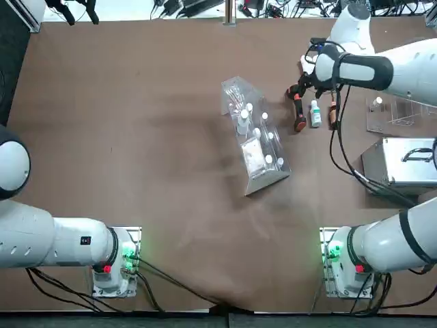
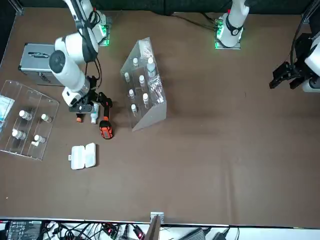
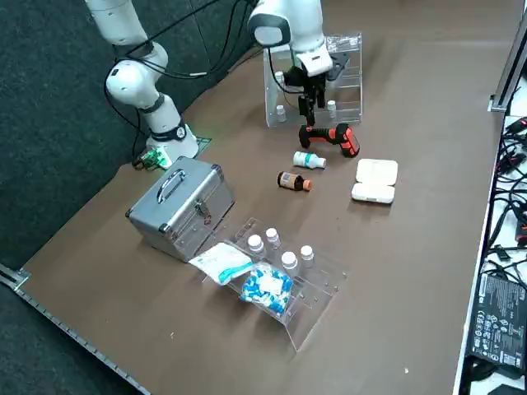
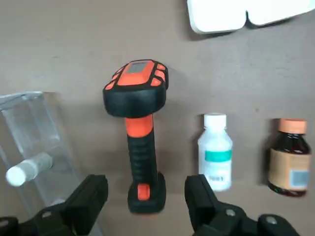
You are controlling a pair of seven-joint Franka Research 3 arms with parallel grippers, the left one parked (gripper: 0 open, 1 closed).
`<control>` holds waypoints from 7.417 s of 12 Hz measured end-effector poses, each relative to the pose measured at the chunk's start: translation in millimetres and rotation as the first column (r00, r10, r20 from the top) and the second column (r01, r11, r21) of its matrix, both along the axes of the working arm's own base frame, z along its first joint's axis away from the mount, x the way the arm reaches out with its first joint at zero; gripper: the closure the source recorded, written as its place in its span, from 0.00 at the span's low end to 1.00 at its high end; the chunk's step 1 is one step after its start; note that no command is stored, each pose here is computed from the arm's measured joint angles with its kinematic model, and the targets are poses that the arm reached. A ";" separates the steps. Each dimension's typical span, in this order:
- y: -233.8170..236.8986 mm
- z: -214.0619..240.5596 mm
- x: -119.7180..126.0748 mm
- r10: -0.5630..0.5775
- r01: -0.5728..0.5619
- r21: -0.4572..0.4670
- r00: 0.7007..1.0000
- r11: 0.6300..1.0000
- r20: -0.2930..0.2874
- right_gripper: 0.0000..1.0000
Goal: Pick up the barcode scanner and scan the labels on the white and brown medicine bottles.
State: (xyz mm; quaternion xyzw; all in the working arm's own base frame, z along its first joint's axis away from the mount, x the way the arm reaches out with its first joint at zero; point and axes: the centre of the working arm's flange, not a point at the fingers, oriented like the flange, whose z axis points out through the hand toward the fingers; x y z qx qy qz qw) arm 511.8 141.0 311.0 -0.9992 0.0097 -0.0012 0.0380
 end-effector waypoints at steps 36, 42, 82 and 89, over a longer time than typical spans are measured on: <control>12.8 -25.5 15.5 -0.037 0.037 0.005 0.998 0.999 0.043 0.57; -24.1 24.4 -6.8 -0.112 0.109 -0.028 0.986 0.994 -0.127 0.57; -156.3 2.8 -35.1 -0.060 0.049 -0.045 0.956 0.998 -0.288 0.57; -177.3 -4.3 -34.0 -0.067 0.049 -0.070 0.957 0.996 -0.283 0.57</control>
